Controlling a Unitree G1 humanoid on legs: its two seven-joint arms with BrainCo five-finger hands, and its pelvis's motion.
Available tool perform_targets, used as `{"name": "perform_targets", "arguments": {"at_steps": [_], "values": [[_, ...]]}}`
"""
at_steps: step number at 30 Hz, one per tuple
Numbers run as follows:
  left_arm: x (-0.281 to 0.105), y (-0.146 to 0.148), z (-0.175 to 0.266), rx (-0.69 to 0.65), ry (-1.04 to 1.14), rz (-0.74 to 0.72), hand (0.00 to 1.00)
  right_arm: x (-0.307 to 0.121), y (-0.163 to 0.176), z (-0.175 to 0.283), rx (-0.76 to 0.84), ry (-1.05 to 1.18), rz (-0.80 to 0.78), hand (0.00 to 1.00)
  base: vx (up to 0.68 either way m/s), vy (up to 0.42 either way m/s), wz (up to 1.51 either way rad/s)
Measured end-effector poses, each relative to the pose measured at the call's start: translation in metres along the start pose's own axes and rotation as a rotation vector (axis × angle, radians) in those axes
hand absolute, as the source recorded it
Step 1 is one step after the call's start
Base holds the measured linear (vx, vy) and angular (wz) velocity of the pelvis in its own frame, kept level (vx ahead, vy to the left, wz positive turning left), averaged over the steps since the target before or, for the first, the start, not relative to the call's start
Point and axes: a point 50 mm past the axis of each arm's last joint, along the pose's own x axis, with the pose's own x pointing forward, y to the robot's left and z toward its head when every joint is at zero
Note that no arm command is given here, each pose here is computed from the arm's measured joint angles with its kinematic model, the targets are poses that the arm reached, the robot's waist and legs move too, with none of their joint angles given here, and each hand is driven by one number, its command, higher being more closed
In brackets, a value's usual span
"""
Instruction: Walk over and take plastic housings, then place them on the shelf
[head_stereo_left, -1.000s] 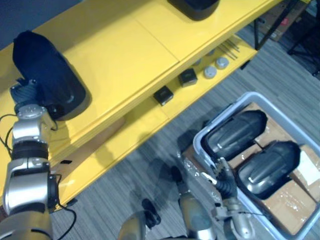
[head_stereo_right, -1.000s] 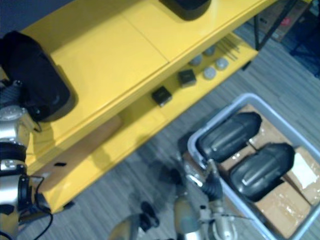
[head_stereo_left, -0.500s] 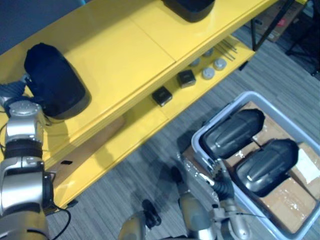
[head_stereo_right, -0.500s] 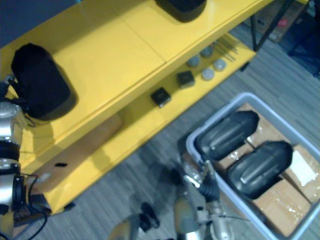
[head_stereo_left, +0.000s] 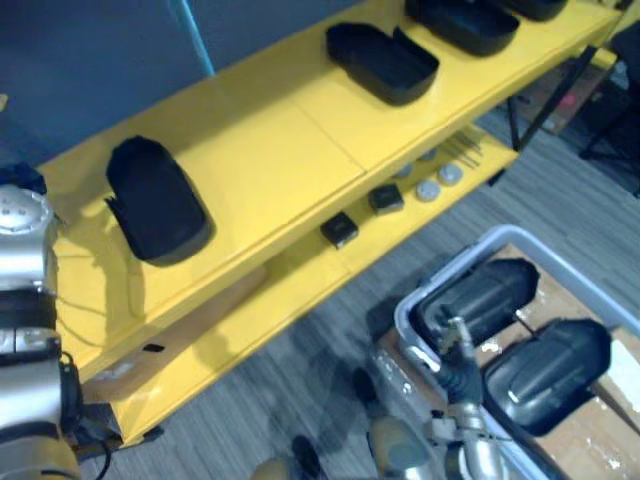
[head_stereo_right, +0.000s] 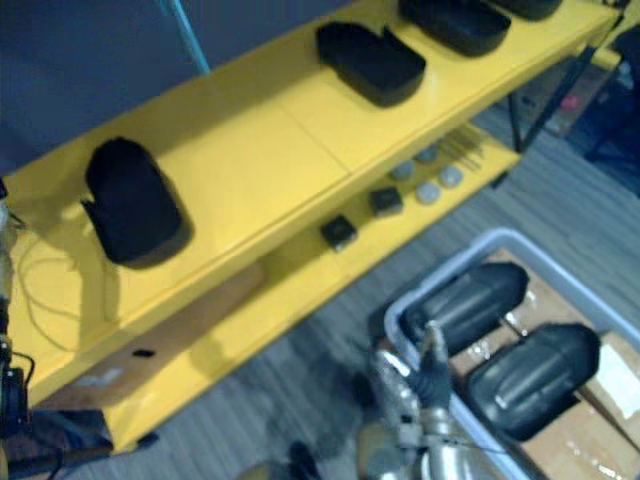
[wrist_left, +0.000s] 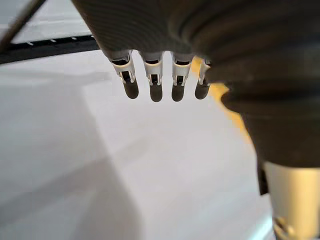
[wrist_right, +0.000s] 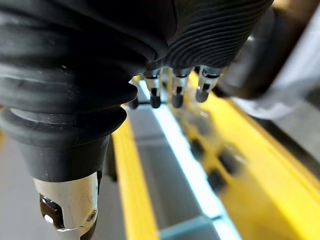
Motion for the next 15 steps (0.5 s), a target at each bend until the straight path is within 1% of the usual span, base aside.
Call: {"name": "perform_targets", "arguments": {"at_steps": [2, 3, 4, 5, 7, 8, 10, 13, 15], "values": [[-0.022, 0.001, -0.01, -0.06, 0.013, -0.041, 0.0, 0.008, -0.008, 0.008, -0.004, -0.061, -0.069, 0.0, 0.05, -0.011, 0.21], [-0.04, 0.002, -0.017, -0.098, 0.026, -0.069, 0.0, 0.014, -0.013, 0.012, -0.016, -0.095, -0.108, 0.0, 0.03, -0.021, 0.26], [-0.056, 0.007, -0.027, -0.125, 0.058, -0.079, 0.0, 0.018, -0.016, 0.017, -0.025, -0.129, -0.141, 0.0, 0.0, -0.028, 0.26], [-0.063, 0.01, -0.032, -0.131, 0.077, -0.077, 0.0, 0.02, -0.018, 0.018, -0.025, -0.14, -0.153, 0.0, -0.04, -0.046, 0.23], [-0.088, 0.029, -0.047, -0.156, 0.123, -0.058, 0.0, 0.024, -0.027, 0.024, -0.055, -0.174, -0.213, 0.0, -0.05, -0.052, 0.39], [-0.093, 0.036, -0.047, -0.166, 0.121, -0.049, 0.0, 0.025, -0.031, 0.025, -0.069, -0.182, -0.234, 0.0, -0.04, -0.035, 0.47], [-0.113, 0.059, -0.039, -0.205, 0.081, -0.034, 0.0, 0.029, -0.049, 0.032, -0.096, -0.221, -0.331, 0.0, -0.01, -0.022, 0.26], [-0.134, 0.076, -0.029, -0.239, 0.047, -0.035, 0.0, 0.038, -0.065, 0.045, -0.088, -0.286, -0.425, 0.0, 0.04, -0.006, 0.35], [-0.144, 0.083, -0.026, -0.248, 0.043, -0.05, 0.0, 0.046, -0.068, 0.051, -0.063, -0.315, -0.442, 0.0, 0.0, -0.024, 0.16]]}}
